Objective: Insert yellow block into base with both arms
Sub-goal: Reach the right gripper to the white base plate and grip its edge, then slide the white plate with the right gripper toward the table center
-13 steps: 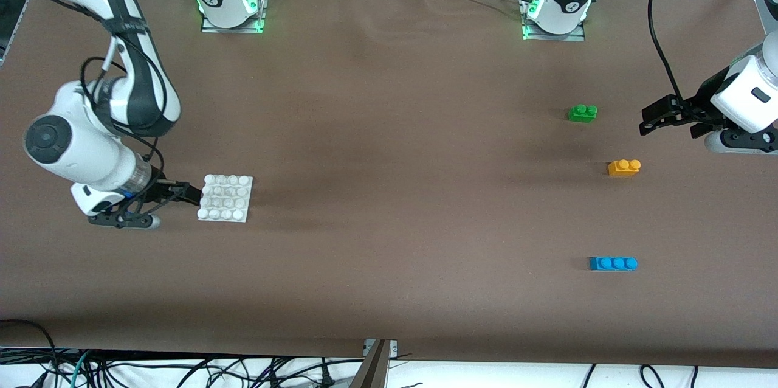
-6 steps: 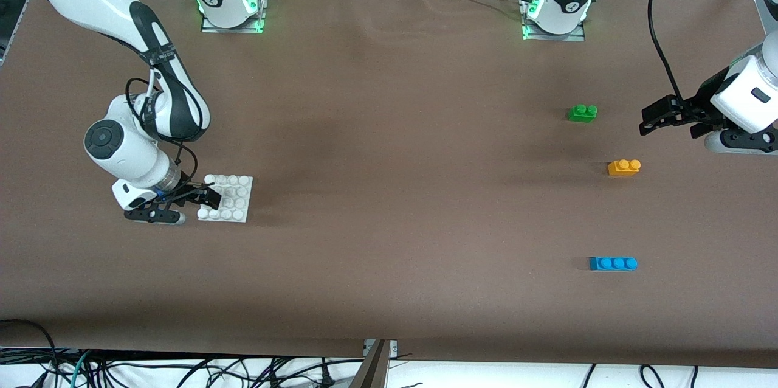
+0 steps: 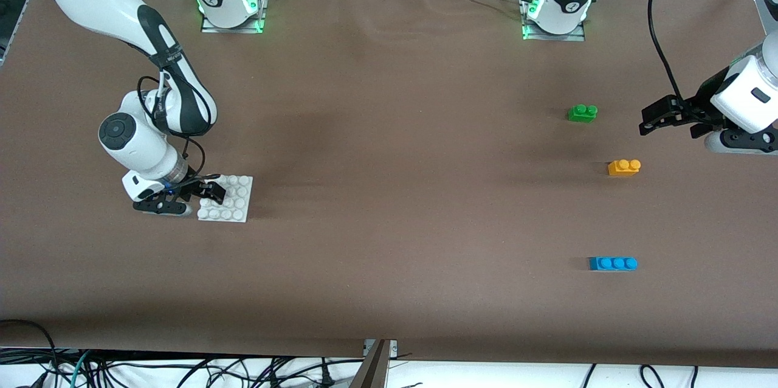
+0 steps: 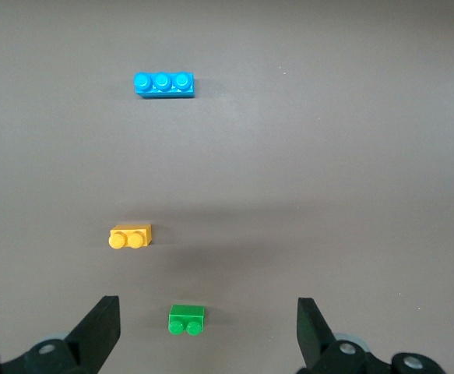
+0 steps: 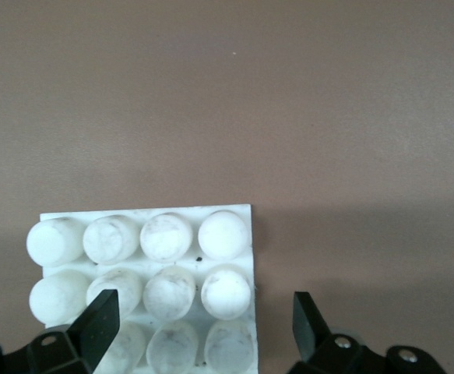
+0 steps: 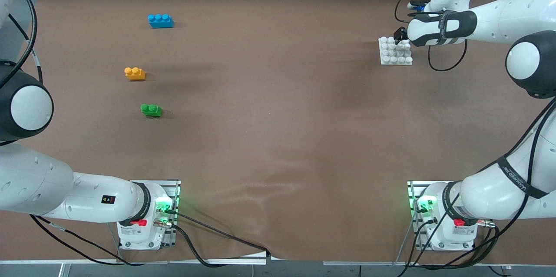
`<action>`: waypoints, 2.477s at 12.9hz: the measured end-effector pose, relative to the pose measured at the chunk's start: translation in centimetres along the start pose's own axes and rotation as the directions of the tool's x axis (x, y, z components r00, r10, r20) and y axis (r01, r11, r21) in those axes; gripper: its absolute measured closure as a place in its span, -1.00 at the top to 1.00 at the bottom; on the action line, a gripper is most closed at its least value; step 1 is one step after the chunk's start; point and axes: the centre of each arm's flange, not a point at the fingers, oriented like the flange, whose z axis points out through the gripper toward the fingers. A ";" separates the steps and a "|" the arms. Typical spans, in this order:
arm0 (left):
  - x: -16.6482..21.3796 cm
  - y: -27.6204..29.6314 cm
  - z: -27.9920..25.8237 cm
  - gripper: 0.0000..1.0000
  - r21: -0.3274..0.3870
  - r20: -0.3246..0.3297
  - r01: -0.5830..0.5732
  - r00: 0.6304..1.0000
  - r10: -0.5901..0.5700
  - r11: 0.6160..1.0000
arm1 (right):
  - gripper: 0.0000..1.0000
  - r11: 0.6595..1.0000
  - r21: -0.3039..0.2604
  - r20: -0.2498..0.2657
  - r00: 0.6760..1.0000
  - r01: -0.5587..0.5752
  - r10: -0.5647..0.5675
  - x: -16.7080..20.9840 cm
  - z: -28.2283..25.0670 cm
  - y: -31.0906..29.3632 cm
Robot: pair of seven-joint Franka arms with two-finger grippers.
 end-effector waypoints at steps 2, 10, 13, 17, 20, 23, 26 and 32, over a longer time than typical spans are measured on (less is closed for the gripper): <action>0.0 0.0 0.0 1.00 0.000 0.000 0.000 1.000 0.000 1.000 | 0.97 1.000 0.000 0.000 1.000 0.000 0.000 0.0 0.0 0.1; 0.0 0.0 0.0 1.00 0.000 0.000 0.000 1.000 0.000 1.000 | 0.87 1.000 0.000 -0.001 1.000 -0.001 0.001 -0.4 1.5 0.2; 0.0 0.0 0.0 1.00 0.000 0.000 0.000 1.000 0.000 1.000 | 0.69 1.000 0.002 -0.006 1.000 0.000 0.000 -0.4 1.5 0.1; 0.0 0.0 0.0 1.00 0.000 0.000 0.000 1.000 0.000 1.000 | 0.42 1.000 0.007 -0.011 1.000 0.006 -0.006 -0.4 1.5 -0.3; 0.0 0.0 0.0 1.00 0.000 0.000 0.000 1.000 0.000 1.000 | 0.42 1.000 0.018 -0.036 0.999 0.026 -0.025 -0.5 1.8 -1.6; 0.0 0.0 0.0 1.00 0.000 0.000 0.000 1.000 0.000 1.000 | 0.42 0.998 0.032 -0.054 0.997 0.055 -0.053 -1.0 2.1 -4.6; 0.0 0.0 0.0 1.00 0.000 0.000 0.000 1.000 0.000 1.000 | 0.42 0.998 0.053 -0.059 0.998 0.042 -0.039 -1.9 2.2 -9.3; 0.0 0.0 0.0 1.00 0.000 0.000 0.000 1.000 0.000 1.000 | 0.42 0.994 0.104 -0.087 0.996 0.015 -0.006 -3.0 2.7 -20.8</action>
